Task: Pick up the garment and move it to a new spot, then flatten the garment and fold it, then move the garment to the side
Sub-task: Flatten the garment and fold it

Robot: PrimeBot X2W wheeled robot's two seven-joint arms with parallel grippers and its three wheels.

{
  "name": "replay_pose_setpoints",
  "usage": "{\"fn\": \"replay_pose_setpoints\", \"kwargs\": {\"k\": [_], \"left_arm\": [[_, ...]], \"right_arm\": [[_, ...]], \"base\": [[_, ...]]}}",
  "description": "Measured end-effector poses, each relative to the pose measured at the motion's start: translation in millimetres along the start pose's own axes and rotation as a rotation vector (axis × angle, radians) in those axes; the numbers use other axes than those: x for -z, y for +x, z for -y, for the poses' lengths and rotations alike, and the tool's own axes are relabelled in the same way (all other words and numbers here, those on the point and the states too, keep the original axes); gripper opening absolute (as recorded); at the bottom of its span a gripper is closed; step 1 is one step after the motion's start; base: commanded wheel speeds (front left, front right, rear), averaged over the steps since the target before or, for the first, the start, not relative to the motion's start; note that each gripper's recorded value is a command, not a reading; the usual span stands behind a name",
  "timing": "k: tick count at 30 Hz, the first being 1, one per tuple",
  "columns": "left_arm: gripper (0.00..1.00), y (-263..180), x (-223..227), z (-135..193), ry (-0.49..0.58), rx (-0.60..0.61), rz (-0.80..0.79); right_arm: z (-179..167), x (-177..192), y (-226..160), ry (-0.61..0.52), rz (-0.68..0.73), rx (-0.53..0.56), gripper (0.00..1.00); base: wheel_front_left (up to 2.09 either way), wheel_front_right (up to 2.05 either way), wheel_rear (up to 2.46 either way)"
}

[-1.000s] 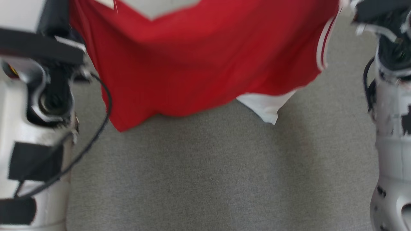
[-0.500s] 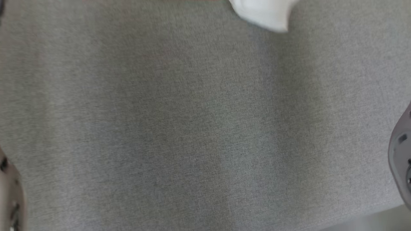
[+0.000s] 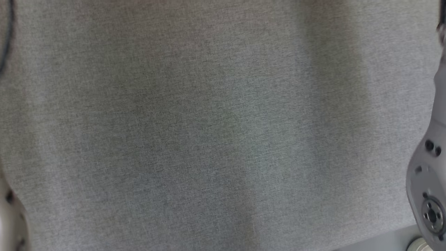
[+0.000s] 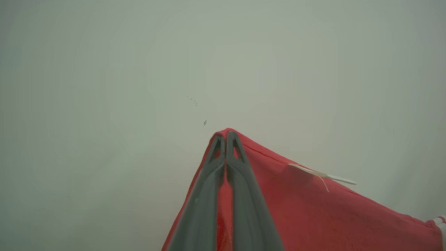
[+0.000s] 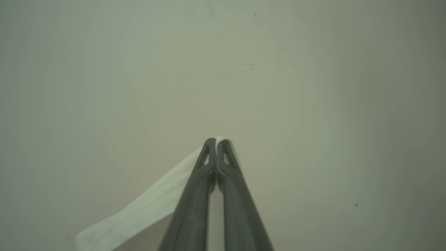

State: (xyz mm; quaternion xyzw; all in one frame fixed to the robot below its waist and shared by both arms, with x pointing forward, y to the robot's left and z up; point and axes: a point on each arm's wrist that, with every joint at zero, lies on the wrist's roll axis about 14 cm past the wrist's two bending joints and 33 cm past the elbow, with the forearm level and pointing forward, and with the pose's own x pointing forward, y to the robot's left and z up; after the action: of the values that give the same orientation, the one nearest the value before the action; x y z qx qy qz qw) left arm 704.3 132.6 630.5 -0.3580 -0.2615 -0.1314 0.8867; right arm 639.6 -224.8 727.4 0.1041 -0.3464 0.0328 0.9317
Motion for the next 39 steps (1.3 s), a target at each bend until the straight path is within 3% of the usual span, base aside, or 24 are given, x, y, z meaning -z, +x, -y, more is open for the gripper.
{"fn": "replay_pose_setpoints", "kwargs": {"k": [8,15,20,26,31,39], "left_arm": [[0.0,-56,40,-45,-0.013,-0.122,-0.163],[0.0,-119,64,-38,-0.098,-0.172,-0.4],[0.0,-178,71,-14,-0.181,-0.198,-0.569],[0.0,-236,62,3,-0.219,-0.253,-0.663],[0.0,-269,52,13,-0.233,-0.284,-0.697],[0.0,-324,33,40,-0.256,-0.309,-0.747]], "right_arm": [[-1,88,-51,0.02,-0.286,-0.052,0.0],[10,124,-118,0.111,-0.651,-0.024,0.0],[30,116,-174,0.157,-0.877,0.04,0.0],[36,95,-234,0.201,-1.017,0.101,0.0],[40,69,-256,0.258,-0.992,0.162,0.0],[61,34,-315,0.251,-1.022,0.307,0.0]], "base": [[0.0,0.0,0.0],[0.0,0.0,0.0],[0.0,0.0,0.0],[0.0,0.0,0.0],[0.0,0.0,0.0],[0.0,0.0,0.0]]}}
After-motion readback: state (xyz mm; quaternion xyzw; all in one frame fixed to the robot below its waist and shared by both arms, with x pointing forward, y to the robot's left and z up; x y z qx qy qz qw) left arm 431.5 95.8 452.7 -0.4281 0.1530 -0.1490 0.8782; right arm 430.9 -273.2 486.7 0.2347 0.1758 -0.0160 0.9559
